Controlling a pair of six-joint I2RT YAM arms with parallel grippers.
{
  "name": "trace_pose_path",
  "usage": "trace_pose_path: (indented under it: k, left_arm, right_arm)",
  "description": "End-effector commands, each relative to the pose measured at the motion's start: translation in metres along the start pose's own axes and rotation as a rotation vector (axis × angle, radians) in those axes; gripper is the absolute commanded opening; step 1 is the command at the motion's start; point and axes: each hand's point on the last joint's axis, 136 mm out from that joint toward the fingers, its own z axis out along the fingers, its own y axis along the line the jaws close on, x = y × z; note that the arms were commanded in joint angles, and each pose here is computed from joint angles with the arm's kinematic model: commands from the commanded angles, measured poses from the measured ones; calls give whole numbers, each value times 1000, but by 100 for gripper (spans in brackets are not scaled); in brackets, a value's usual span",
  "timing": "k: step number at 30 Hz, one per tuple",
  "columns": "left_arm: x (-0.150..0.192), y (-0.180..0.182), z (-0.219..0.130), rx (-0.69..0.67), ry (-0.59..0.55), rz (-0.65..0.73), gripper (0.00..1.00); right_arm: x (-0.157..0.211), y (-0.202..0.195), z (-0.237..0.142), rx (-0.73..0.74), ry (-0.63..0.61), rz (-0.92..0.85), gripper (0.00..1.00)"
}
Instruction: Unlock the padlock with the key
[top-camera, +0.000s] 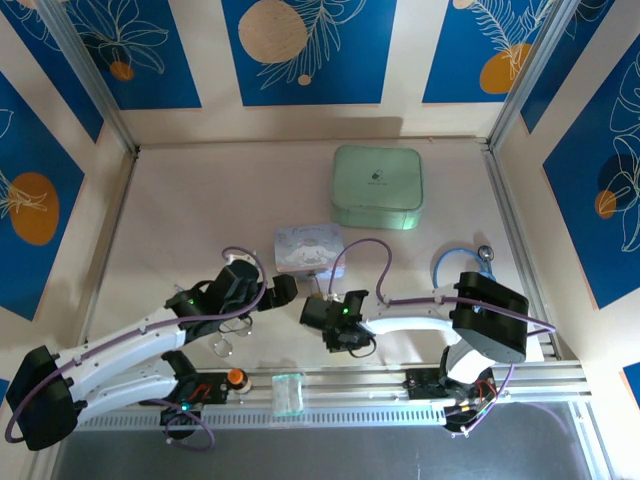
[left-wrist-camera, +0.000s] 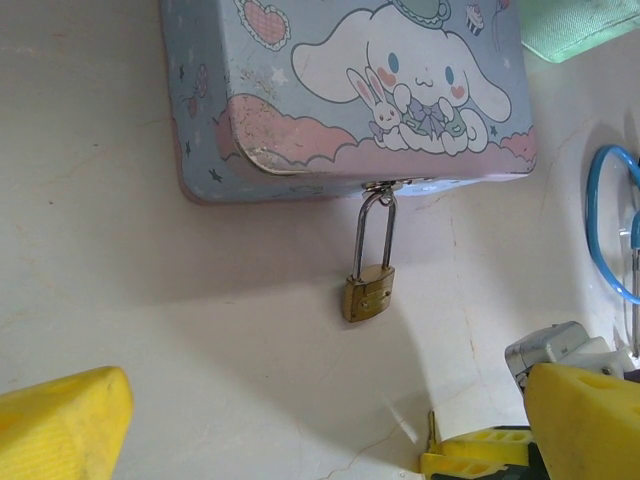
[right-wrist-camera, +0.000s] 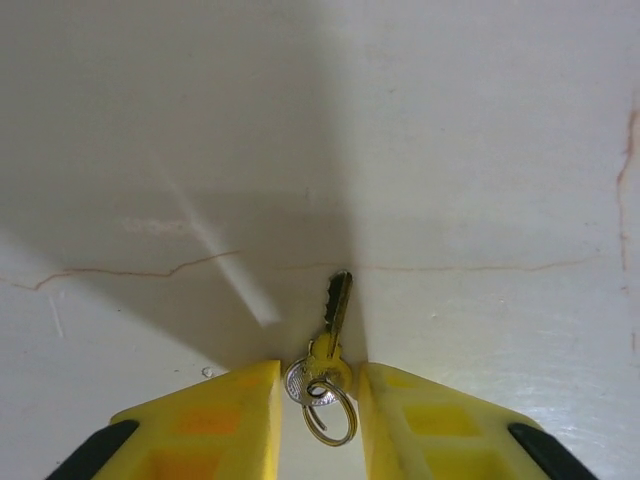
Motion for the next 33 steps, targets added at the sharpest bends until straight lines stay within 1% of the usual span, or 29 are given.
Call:
trace_pose_path:
  k: [1,2,4,8,10,11,14,19,23,25,28,31,33]
  left_arm:
    - [2,-1,2,5,-5,-7,100]
    - [3,1,2,2,-4,-9,100]
    - [2,0,3,5,-6,-13,100]
    - [2,-1,4,8,-8,-23,100]
    - [1,-2,5,14,-10,-32,100]
    - [1,-3,6,21,-11,-36,100]
    - [3,-8,9,42,-1,-54,100]
    - [8,-21,17,99,-1,-117,88]
    - [15,-32,19,128,-3,-171,85]
    - [17,-32,20,133,-9,-245,83]
    - [25,-28,27,173,1,-429,81]
    - [36,-25,34,189,46,-589,80]
    - [38,-27,37,218,55,-645,78]
  right_arm:
    - [8,-28,13,94,24,3,22]
    - [10,-31,13,99,28,-2,18]
    - [13,-35,15,99,40,-11,13]
    - [17,-43,17,98,44,-24,11]
    - [17,-47,15,106,45,-36,8]
    - [17,-48,15,104,46,-44,5]
    - [16,-50,14,87,43,-64,3]
    - [11,-46,11,38,19,-152,3]
    - [5,-40,5,3,-5,-221,2]
    - [0,-39,0,-14,-23,-250,1]
    - [-6,-34,-6,-74,-41,-270,1]
    - [-10,-28,-16,-129,-64,-307,0]
    - [-12,-24,-23,-161,-86,-338,0]
